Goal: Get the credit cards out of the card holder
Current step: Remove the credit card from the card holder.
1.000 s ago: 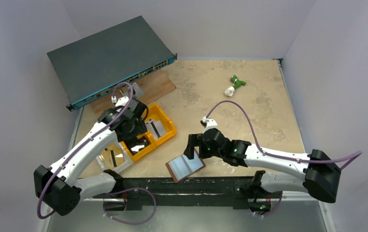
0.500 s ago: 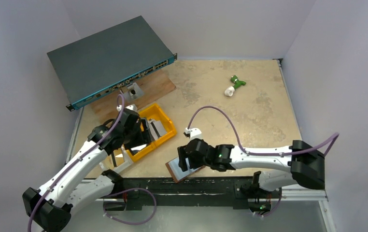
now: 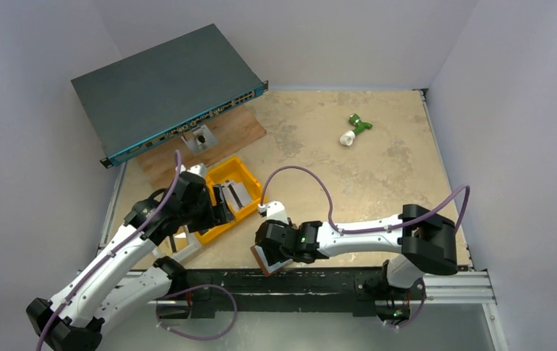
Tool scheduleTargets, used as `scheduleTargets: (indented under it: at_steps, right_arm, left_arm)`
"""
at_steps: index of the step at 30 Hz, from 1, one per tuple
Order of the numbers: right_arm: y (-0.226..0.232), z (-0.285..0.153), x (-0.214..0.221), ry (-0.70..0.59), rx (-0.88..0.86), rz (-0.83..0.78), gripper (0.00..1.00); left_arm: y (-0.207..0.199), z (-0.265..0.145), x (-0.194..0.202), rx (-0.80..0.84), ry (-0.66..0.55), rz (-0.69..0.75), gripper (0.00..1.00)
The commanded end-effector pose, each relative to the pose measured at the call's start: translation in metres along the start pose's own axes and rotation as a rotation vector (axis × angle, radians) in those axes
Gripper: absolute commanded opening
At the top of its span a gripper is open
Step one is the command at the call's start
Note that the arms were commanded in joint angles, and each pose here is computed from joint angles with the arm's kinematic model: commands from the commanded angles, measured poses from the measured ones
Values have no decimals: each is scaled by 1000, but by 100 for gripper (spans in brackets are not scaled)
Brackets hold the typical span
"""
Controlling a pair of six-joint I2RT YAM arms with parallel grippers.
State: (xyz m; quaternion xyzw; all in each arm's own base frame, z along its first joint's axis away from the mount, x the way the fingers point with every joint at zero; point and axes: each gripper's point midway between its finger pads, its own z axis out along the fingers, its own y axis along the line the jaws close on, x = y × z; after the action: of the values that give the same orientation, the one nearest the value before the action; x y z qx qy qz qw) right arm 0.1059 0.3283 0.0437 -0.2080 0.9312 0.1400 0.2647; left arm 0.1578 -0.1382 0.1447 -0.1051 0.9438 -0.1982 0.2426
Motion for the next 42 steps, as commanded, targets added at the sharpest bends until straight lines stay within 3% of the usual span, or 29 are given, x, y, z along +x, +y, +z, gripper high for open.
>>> scheduleTargets:
  at_steps: [1, 13, 19, 22, 27, 31, 36, 42]
  right_arm:
    - [5, 0, -5, -9, 35, -12, 54]
    - [3, 21, 23, 104, 87, -24, 54]
    - [-3, 28, 34, 150, 80, 53, 40]
    - [-4, 32, 31, 159, 30, 137, 30]
    - [-2, 31, 23, 158, -69, 248, 20]
    - [-3, 31, 20, 159, -140, 331, 15]
    - [-8, 30, 21, 151, -200, 422, 10]
    - [-9, 29, 26, 156, -250, 492, 7]
  left_arm:
    - [-1, -10, 2, 20, -7, 10, 72]
    - [3, -9, 3, 12, -11, 20, 72]
    - [-7, -1, 13, 61, 59, 42, 72]
    - [-11, 4, 19, 84, 93, 55, 71]
    - [-24, 13, 32, 131, 149, 79, 68]
    - [-38, 28, 52, 155, 211, 100, 58]
    - [-51, 51, 75, 170, 277, 102, 39]
    - [-59, 66, 84, 176, 310, 108, 35]
